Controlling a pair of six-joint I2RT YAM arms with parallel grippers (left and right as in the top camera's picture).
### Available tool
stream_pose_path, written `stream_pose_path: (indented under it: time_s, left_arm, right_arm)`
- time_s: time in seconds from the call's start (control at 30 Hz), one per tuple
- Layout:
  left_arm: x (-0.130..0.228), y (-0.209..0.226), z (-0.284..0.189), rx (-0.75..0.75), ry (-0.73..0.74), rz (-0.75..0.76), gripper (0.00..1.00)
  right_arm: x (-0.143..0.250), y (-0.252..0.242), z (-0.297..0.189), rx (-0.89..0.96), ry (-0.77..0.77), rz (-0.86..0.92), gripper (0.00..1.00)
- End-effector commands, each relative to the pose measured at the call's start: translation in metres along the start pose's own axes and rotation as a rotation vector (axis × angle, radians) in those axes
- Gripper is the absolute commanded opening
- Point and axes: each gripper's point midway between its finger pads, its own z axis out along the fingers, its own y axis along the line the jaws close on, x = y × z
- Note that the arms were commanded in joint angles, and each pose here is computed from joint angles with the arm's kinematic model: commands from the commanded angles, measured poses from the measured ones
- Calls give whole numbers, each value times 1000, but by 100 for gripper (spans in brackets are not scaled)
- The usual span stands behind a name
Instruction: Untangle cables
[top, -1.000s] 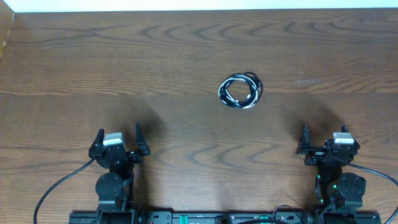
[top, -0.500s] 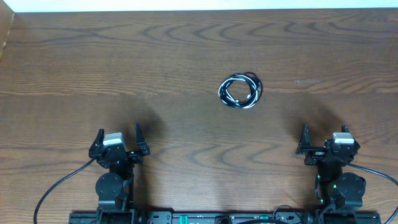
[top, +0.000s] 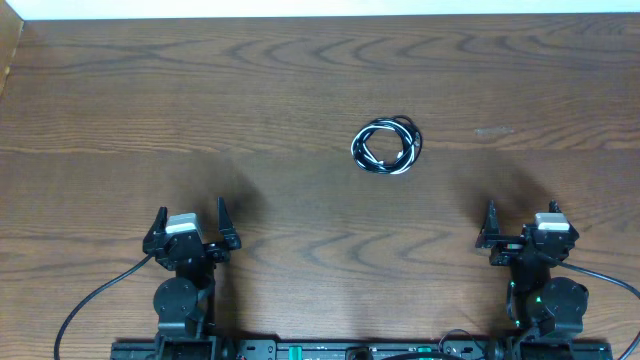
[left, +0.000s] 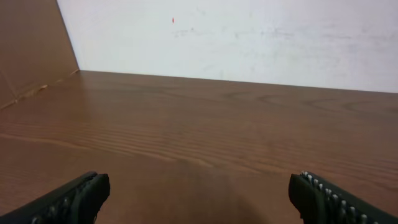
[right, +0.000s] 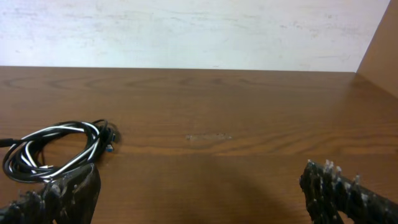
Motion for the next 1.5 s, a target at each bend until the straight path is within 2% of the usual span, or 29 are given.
stream_pose_path:
  time_s: [0.0,0.17,0.4,0.53,0.73,1.2,1.27,1.33,1.47]
  left_arm:
    - [14,2,3,-11,25,17,98]
    - [13,1,2,-6,30,-20,98]
    - [0,-34,-12,202,91,-39,98]
    - [-16,-32,-23,197,125,-40,98]
    - [-61,-30,-45,197,122,-40,98]
    - [-122,-28,-63,179,288,-38,98]
    - [-126,-28,-62,181,288,-38,98]
    - [-127,-28,-63,183,283,-38,98]
    - [-125,-28,-64,183,293,-37,98]
  right_arm:
    - [2,0,0,-2,-2,14,99]
    - [2,0,0,-2,-2,14,99]
    - [2,0,0,-2,-2,14,99]
    - [2,0,0,-2,-2,14,99]
    - [2,0,0,-2,-2,14,99]
    - [-1,7,0,-40,-7,31,99]
    - [-11,17,-3,-103,-24,97,99]
    - [-39,31,-15,-186,-49,135,99]
    - [-89,30,-47,-190,-76,149,99]
